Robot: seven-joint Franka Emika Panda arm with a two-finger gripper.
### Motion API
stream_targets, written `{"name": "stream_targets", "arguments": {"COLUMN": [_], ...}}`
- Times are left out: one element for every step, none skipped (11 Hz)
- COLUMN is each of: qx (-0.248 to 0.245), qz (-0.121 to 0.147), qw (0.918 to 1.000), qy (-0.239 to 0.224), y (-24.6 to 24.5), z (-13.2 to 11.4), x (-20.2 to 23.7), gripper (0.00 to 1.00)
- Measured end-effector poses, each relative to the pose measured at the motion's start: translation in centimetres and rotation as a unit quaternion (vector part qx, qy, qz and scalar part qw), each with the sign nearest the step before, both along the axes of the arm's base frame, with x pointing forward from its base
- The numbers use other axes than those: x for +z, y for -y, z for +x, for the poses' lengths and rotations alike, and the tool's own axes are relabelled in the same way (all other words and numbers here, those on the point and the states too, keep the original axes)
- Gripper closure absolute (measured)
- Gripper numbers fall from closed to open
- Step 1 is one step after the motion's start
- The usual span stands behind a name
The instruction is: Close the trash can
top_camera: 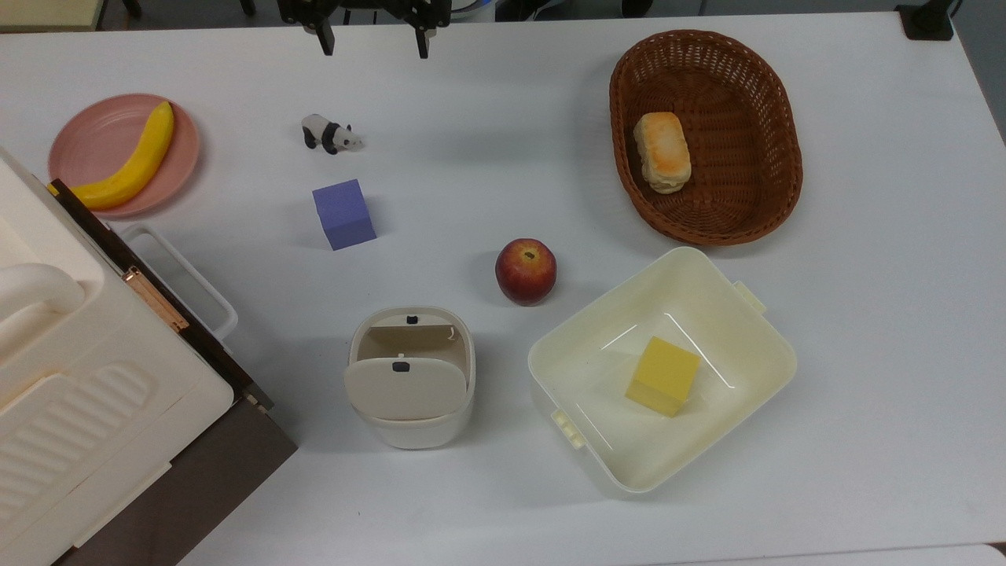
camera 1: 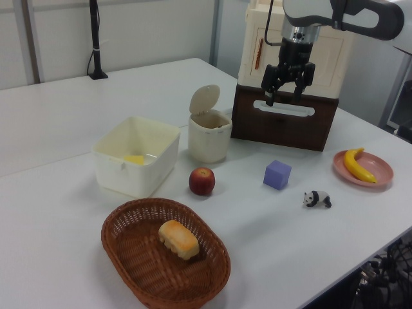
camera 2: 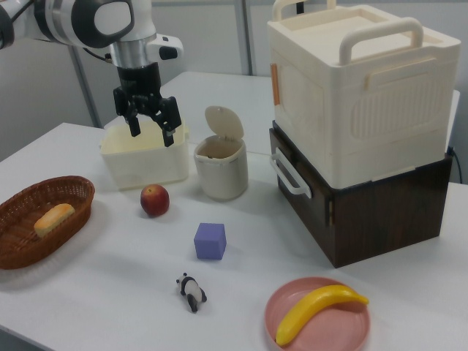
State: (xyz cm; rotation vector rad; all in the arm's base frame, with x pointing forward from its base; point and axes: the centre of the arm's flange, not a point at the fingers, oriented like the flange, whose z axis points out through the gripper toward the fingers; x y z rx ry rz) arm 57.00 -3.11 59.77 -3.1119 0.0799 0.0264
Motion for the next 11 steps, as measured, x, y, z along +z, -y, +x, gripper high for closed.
{"name": "stream_targets", "arguments": {"qx": [0.000,0.000,0.000,-0.001,-0.002,0.000,0.003,0.006,0.007,0.006,0.006], "qz": [0.000,0.000,0.000,-0.001,-0.001,-0.001,-0.001,0.000,0.000,0.000,0.000], "qw": [1.0000,1.0000,1.0000,1.0000,1.0000,1.0000,1.0000,1.0000,1.0000,1.0000,1.0000], "qy": [0.000,0.002,0.005,0.005,0.004,0.003,0.003,0.003,0.003,0.003,0.003], "y": [0.00,0.03,0.08,0.15,0.29,0.26,-0.08,-0.38,-0.43,-0.38,-0.35], "z": [0.00,0.04,0.12,0.34,0.55,0.62,0.63,0.65,0.65,0.65,0.65], "x": [0.00,0.21,0.40,0.45,0.44,0.46,0.48,0.48,0.48,0.47,0.47], "gripper": [0.00,0.00,0.00,0.00,0.00,0.00,0.00,0.00,0.00,0.00,0.00]}}
